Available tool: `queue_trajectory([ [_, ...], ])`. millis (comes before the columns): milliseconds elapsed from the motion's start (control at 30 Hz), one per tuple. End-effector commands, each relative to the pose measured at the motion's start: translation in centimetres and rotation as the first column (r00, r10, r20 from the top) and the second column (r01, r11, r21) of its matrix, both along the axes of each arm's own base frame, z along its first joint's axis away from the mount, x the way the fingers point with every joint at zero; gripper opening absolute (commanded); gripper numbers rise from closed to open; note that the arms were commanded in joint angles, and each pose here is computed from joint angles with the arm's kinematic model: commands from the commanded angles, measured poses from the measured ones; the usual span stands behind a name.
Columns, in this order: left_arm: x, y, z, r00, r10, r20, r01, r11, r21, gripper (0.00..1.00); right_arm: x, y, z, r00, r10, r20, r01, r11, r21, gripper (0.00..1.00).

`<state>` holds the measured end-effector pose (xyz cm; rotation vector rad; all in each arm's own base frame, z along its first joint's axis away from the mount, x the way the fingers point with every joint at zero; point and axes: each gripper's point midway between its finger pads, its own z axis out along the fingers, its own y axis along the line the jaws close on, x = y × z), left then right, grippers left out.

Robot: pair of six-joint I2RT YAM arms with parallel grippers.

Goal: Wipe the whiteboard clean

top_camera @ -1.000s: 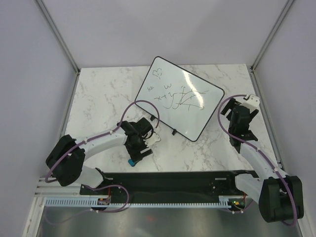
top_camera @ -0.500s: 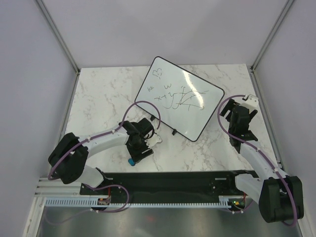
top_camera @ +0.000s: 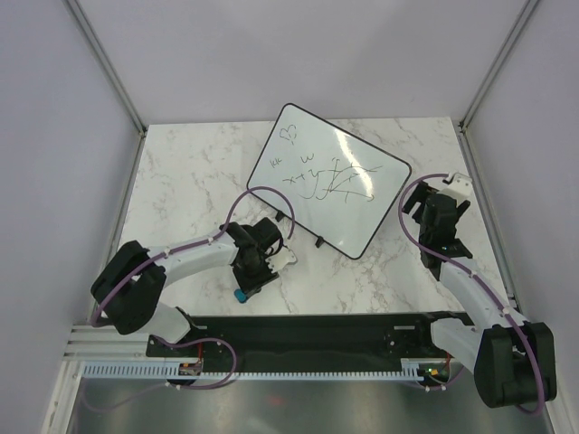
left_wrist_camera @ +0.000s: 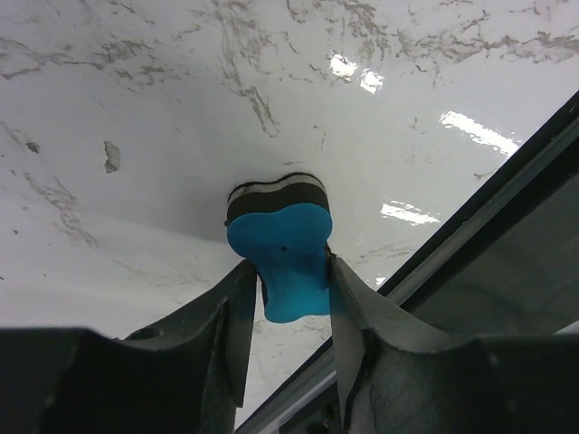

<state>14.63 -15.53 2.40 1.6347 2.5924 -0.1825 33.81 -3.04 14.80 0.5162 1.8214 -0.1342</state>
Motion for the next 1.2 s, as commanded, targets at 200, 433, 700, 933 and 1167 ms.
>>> queue_trajectory([
  [200,0.5,-0.2,0.0,0.999,-0.024,0.037,0.025,0.999,-0.023,0.04,0.6,3.8,1.4,0.972,0.235,0.007,-0.235,0.972,0.024,0.89],
  [433,4.0,-0.4,3.7,0.972,0.06,0.228,-0.034,0.993,-0.116,0.02,-0.2,5.8,2.0,0.926,0.376,-0.02,-0.373,0.923,0.095,0.88],
  [700,11.0,0.3,9.8,0.89,0.321,0.324,-0.213,0.921,-0.326,0.02,-1.8,5.6,3.9,0.909,0.417,0.023,-0.414,0.893,0.176,0.86],
  [933,17.9,-0.6,16.9,0.777,0.503,0.379,-0.257,0.802,-0.539,0.02,-1.8,9.6,2.7,0.811,0.571,0.126,-0.579,0.753,0.311,0.85],
  [1167,23.9,-3.6,20.7,0.719,0.563,0.407,-0.218,0.74,-0.637,0.02,-1.1,10.9,1.4,0.762,0.617,0.196,-0.644,0.691,0.328,0.77],
])
